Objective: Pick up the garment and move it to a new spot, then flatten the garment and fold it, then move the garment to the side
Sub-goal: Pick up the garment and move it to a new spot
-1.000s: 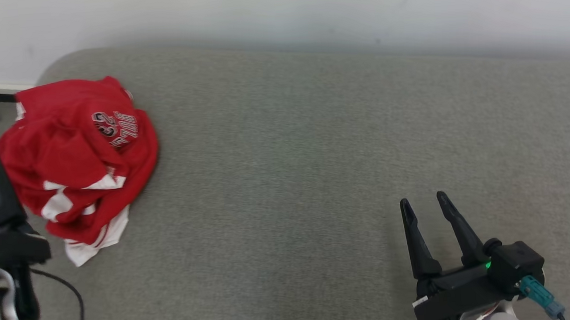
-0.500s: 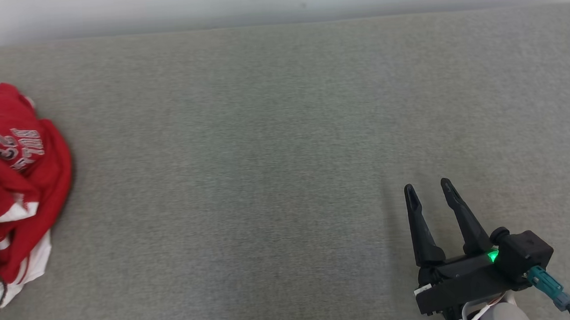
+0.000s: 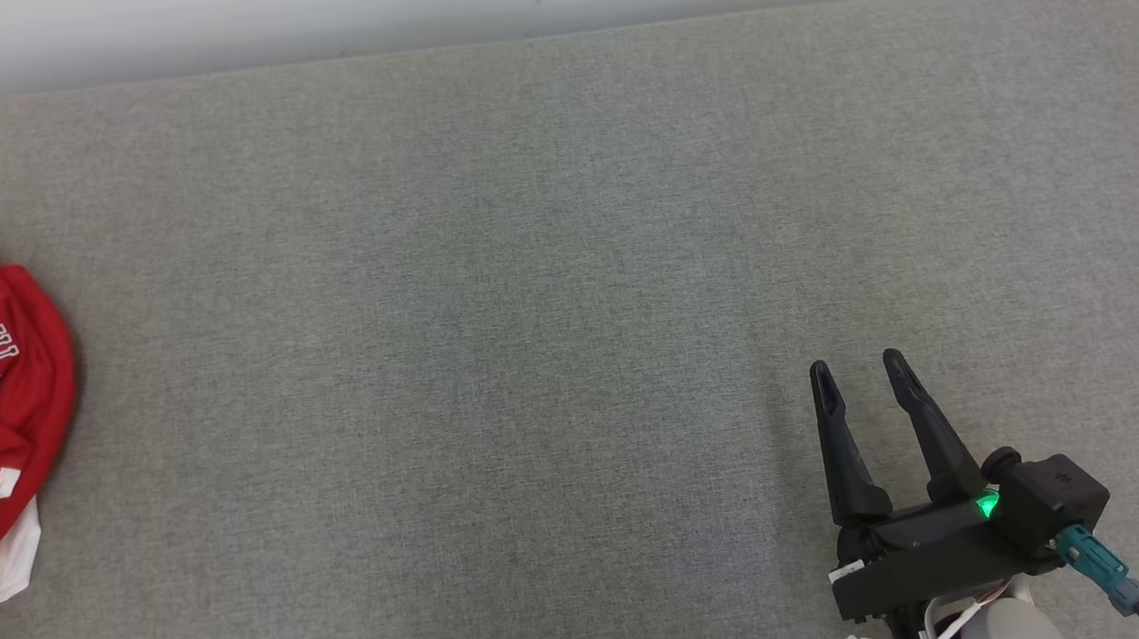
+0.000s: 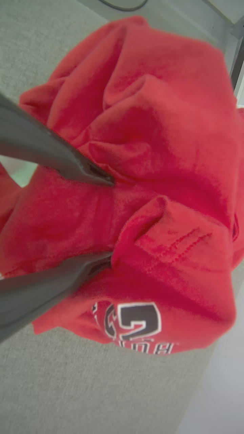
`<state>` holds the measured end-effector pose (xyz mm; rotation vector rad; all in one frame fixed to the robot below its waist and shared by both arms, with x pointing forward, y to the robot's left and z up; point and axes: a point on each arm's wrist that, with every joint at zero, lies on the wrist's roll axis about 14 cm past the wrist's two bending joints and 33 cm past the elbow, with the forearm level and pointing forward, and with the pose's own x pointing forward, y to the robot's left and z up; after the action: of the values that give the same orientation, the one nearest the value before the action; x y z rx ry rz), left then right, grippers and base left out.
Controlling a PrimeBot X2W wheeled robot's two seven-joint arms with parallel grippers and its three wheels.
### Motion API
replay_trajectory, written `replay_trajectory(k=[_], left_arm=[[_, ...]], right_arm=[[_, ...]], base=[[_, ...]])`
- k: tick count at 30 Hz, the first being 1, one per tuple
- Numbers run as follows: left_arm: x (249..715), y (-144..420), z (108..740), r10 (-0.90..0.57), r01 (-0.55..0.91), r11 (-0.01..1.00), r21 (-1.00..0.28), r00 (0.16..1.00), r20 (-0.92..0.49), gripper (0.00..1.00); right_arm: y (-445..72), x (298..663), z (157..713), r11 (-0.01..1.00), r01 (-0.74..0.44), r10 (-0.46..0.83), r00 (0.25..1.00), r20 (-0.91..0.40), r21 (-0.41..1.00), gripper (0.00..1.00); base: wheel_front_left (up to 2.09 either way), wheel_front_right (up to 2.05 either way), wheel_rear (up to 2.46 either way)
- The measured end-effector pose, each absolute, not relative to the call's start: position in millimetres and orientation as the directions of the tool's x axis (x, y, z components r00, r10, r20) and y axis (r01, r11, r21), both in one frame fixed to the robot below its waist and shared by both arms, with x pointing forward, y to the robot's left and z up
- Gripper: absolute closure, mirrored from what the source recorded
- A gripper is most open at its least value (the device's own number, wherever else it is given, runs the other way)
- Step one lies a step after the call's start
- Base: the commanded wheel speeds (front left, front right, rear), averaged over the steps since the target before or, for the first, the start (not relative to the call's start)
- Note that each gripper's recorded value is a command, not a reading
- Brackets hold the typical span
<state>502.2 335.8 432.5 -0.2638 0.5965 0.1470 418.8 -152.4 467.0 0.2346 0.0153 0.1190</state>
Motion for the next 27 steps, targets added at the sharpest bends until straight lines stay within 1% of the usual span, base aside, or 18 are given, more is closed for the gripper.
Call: replay_trajectory(k=[3,4,5,9,14,20,23,24,27], left_arm=[[500.8,330.4,423.8,0.046,-0.192,0.965,-0.178,0.793,-0.607,0.0],[501.0,328.5,422.4,0.042,-0.183,0.968,-0.17,0.79,-0.612,0.3],[501.8,327.0,422.3,0.04,-0.17,0.973,-0.157,0.79,-0.611,1.0],[504.6,326.7,427.6,0.044,-0.151,0.98,-0.132,0.805,-0.592,1.0],[519.7,336.7,464.5,0.082,-0.149,0.983,-0.108,0.881,-0.466,1.0],[534.6,342.2,525.3,0.107,-0.138,0.985,-0.102,0.959,-0.262,1.0],[538.5,341.1,557.9,0.106,-0.123,0.987,-0.101,0.982,-0.158,1.0],[540.5,338.2,581.5,0.097,-0.105,0.99,-0.095,0.991,-0.089,1.0],[543.2,327.1,620.1,0.062,-0.06,0.994,-0.088,0.998,0.019,1.0]], right_arm=[[-155.2,418.0,466.2,0.968,-0.109,0.113,0.994,-0.005,0.226,0.0],[-155.5,417.8,466.1,0.968,-0.108,0.112,0.994,-0.005,0.226,0.0],[-155.8,417.7,466.0,0.968,-0.107,0.111,0.994,-0.005,0.225,0.0],[-156.9,417.3,466.6,0.969,-0.104,0.108,0.994,-0.005,0.224,0.0],[-156.5,414.1,468.4,0.969,-0.105,0.108,0.994,-0.002,0.226,0.0],[-154.0,410.7,475.2,0.967,-0.115,0.114,0.993,0.015,0.227,0.0],[-151.3,407.0,477.1,0.966,-0.122,0.121,0.992,0.018,0.229,0.0],[-149.5,405.8,480.5,0.965,-0.129,0.127,0.992,0.027,0.229,0.0],[-146.7,403.2,484.8,0.963,-0.139,0.134,0.99,0.038,0.231,0.0]], base=[[0.0,0.0,0.0],[0.0,0.0,0.0],[0.0,0.0,0.0],[0.0,0.0,0.0],[0.0,0.0,0.0],[0.0,0.0,0.0],[0.0,0.0,0.0],[0.0,0.0,0.0],[0.0,0.0,0.0]])
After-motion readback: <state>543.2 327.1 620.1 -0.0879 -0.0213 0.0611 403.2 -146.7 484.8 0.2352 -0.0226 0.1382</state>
